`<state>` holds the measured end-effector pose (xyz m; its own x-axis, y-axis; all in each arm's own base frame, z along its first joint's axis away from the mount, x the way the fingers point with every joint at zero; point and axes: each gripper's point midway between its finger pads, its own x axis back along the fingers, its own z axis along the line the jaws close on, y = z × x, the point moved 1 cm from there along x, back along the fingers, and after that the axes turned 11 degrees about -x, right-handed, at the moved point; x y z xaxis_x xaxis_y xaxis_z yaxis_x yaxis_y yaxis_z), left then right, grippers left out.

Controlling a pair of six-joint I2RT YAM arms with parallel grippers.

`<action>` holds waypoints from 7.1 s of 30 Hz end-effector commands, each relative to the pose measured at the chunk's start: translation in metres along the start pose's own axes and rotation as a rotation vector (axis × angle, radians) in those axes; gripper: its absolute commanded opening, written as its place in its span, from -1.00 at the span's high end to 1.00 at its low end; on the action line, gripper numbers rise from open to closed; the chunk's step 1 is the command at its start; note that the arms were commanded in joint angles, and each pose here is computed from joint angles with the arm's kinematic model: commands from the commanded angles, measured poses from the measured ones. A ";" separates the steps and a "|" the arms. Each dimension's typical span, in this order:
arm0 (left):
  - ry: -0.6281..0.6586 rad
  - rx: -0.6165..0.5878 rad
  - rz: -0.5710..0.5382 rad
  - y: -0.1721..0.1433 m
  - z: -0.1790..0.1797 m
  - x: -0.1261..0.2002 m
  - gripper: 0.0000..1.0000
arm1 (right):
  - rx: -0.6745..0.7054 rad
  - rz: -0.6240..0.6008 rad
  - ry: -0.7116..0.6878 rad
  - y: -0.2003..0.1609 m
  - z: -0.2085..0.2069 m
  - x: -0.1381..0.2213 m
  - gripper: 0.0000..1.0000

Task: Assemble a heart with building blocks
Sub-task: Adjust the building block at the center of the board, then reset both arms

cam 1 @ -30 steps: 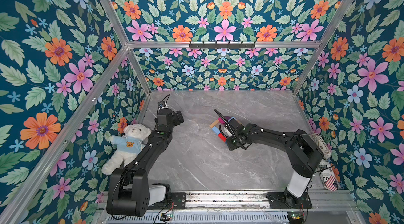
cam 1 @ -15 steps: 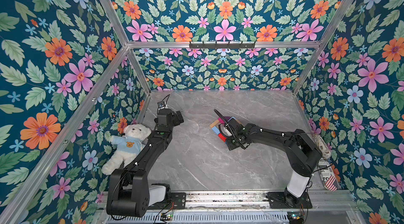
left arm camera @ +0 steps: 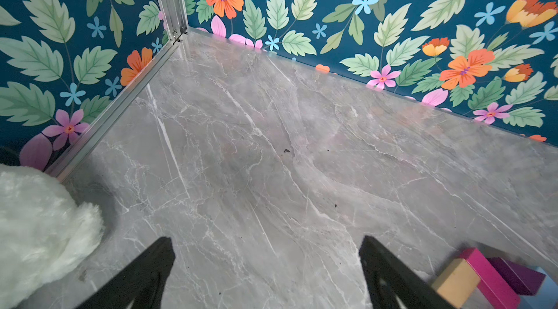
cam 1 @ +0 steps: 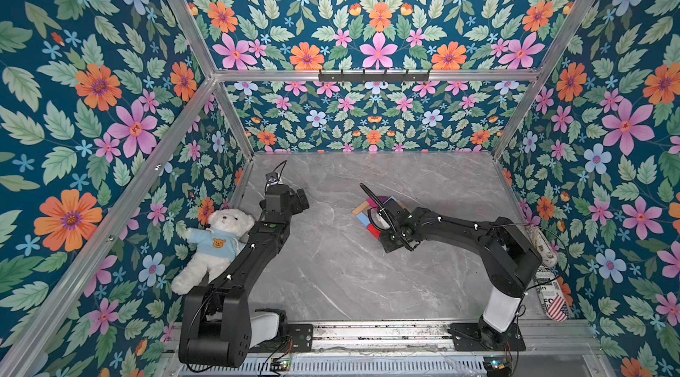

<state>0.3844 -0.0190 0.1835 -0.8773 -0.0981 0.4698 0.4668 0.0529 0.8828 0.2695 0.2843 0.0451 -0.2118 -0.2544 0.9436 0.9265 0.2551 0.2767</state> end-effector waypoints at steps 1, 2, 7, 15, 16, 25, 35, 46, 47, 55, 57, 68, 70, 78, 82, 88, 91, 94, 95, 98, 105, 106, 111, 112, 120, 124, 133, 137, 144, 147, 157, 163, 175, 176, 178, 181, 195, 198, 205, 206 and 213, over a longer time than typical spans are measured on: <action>0.006 -0.010 -0.013 0.004 0.001 0.001 -0.99 | 0.008 -0.005 0.010 -0.001 0.002 0.008 0.94; 0.006 -0.011 -0.013 0.003 0.001 0.002 -0.99 | 0.008 -0.016 0.017 -0.002 0.001 0.013 0.84; 0.004 -0.013 -0.012 0.002 0.001 0.003 -0.99 | 0.012 -0.104 0.034 0.005 0.001 0.051 0.37; -0.016 -0.007 -0.012 0.003 -0.003 -0.001 -0.99 | -0.078 -0.275 -0.049 0.039 -0.035 0.097 0.37; -0.019 -0.005 -0.013 0.005 -0.004 -0.002 -0.99 | -0.095 -0.289 -0.051 0.045 -0.041 0.099 0.39; -0.030 -0.007 -0.018 0.011 -0.007 -0.002 -0.99 | -0.037 -0.279 -0.163 0.098 -0.062 0.080 0.91; -0.026 -0.004 -0.024 0.012 -0.007 0.002 -0.99 | 0.021 -0.143 -0.172 0.110 -0.056 0.025 1.00; -0.027 -0.003 -0.019 0.009 -0.007 0.002 -0.99 | 0.029 -0.082 -0.173 0.106 -0.056 0.004 1.00; -0.026 -0.004 -0.017 0.008 -0.007 0.002 -0.99 | 0.030 -0.080 -0.172 0.106 -0.056 0.002 1.00; -0.023 -0.005 -0.009 0.003 -0.006 0.002 -0.99 | 0.032 -0.042 -0.171 0.100 -0.058 -0.010 1.00; -0.022 -0.005 -0.009 0.003 -0.006 0.002 -0.99 | 0.031 -0.037 -0.172 0.099 -0.060 -0.012 1.00; -0.018 -0.006 -0.012 0.003 -0.005 0.003 -0.99 | 0.037 -0.017 -0.165 0.095 -0.061 -0.018 1.00; -0.019 -0.005 -0.010 0.003 -0.005 0.003 -0.99 | 0.037 -0.017 -0.158 0.095 -0.059 -0.018 1.00; -0.016 -0.004 -0.012 0.003 -0.005 0.003 -0.99 | 0.040 -0.007 -0.160 0.092 -0.061 -0.020 1.00; -0.015 -0.004 -0.010 0.002 -0.005 0.002 -0.99 | 0.040 0.002 -0.162 0.090 -0.061 -0.022 1.00; -0.012 -0.005 -0.010 0.002 -0.004 0.002 -0.99 | 0.040 -0.004 -0.163 0.091 -0.061 -0.021 1.00; -0.011 -0.005 -0.010 0.002 -0.004 0.003 -0.99 | 0.038 -0.014 -0.162 0.093 -0.061 -0.020 1.00; -0.007 -0.003 -0.010 0.002 -0.003 0.003 -0.99 | 0.034 -0.036 -0.159 0.098 -0.059 -0.018 1.00; -0.007 -0.003 -0.009 0.001 -0.003 0.003 -0.99 | 0.033 -0.041 -0.156 0.100 -0.059 -0.017 1.00; -0.005 -0.001 -0.007 0.000 -0.003 0.003 -0.99 | 0.028 -0.078 -0.147 0.108 -0.056 -0.010 1.00; -0.002 -0.002 -0.011 0.002 -0.002 0.003 -0.99 | 0.013 -0.215 -0.119 0.133 -0.047 0.030 1.00; -0.002 -0.004 -0.011 0.002 -0.002 0.003 -0.99 | 0.013 -0.222 -0.121 0.133 -0.048 0.035 1.00; -0.007 -0.002 -0.009 0.002 -0.003 0.002 -0.99 | 0.001 -0.197 -0.130 0.115 -0.058 0.045 1.00; -0.007 0.000 -0.009 0.002 -0.004 0.001 -0.99 | 0.002 -0.190 -0.132 0.110 -0.060 0.046 1.00; -0.016 0.002 -0.003 0.000 -0.006 -0.001 -0.99 | -0.014 -0.121 -0.133 0.068 -0.072 0.041 1.00; -0.018 0.001 -0.003 0.001 -0.008 -0.002 -0.99 | -0.020 -0.082 -0.124 0.053 -0.074 0.031 1.00; -0.012 -0.002 -0.003 0.000 -0.007 0.000 -0.99 | -0.034 -0.038 -0.110 0.039 -0.076 0.010 1.00; -0.008 -0.002 -0.004 0.000 -0.006 0.002 -0.99 | -0.033 -0.029 -0.110 0.039 -0.076 0.004 1.00; -0.002 -0.008 -0.006 0.000 -0.004 0.004 -0.99 | -0.029 -0.031 -0.109 0.044 -0.075 -0.002 1.00; -0.002 -0.006 -0.006 0.000 -0.004 0.004 -0.99 | -0.026 -0.028 -0.110 0.046 -0.075 -0.004 1.00; 0.002 -0.008 -0.007 0.000 -0.003 0.005 -0.99 | -0.023 -0.027 -0.111 0.048 -0.075 -0.008 1.00; 0.005 -0.009 -0.007 -0.001 -0.003 0.005 -0.99 | -0.023 -0.025 -0.113 0.049 -0.074 -0.009 1.00; 0.009 -0.013 -0.006 -0.001 -0.002 0.005 -0.99 | -0.015 -0.024 -0.112 0.046 -0.074 -0.006 1.00; 0.009 -0.013 -0.007 -0.001 -0.002 0.005 -0.99 | -0.012 -0.027 -0.111 0.046 -0.075 -0.004 1.00; 0.010 -0.015 -0.006 -0.002 -0.002 0.006 -1.00 | -0.012 -0.048 -0.112 0.047 -0.075 0.003 1.00; 0.011 -0.017 -0.011 0.000 -0.001 0.008 -0.99 | -0.010 -0.091 -0.114 0.050 -0.075 0.022 1.00; 0.027 -0.021 -0.090 0.028 0.005 0.016 -0.99 | -0.330 -0.708 -0.042 0.111 -0.143 0.211 -0.70; 0.047 0.006 -0.130 0.045 0.017 0.019 -0.99 | -0.421 -0.889 -0.004 0.103 -0.166 0.247 -0.99; 0.201 0.110 -0.242 0.064 0.075 0.044 -0.99 | -0.667 -1.034 -0.099 0.044 -0.229 0.252 -0.99; 0.214 0.124 -0.245 0.061 0.083 0.046 -0.99 | -0.708 -1.030 -0.113 0.033 -0.237 0.244 -0.99; 0.450 0.075 -0.183 -0.021 0.134 0.045 -0.99 | -0.824 -0.972 -0.295 -0.027 -0.277 0.185 -0.99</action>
<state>0.3337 0.0910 0.1992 -0.8368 -0.4457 0.3181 0.2975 0.1178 0.9474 0.2929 -0.0125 0.1632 -0.8528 0.1386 0.5036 0.3355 -0.5936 0.7315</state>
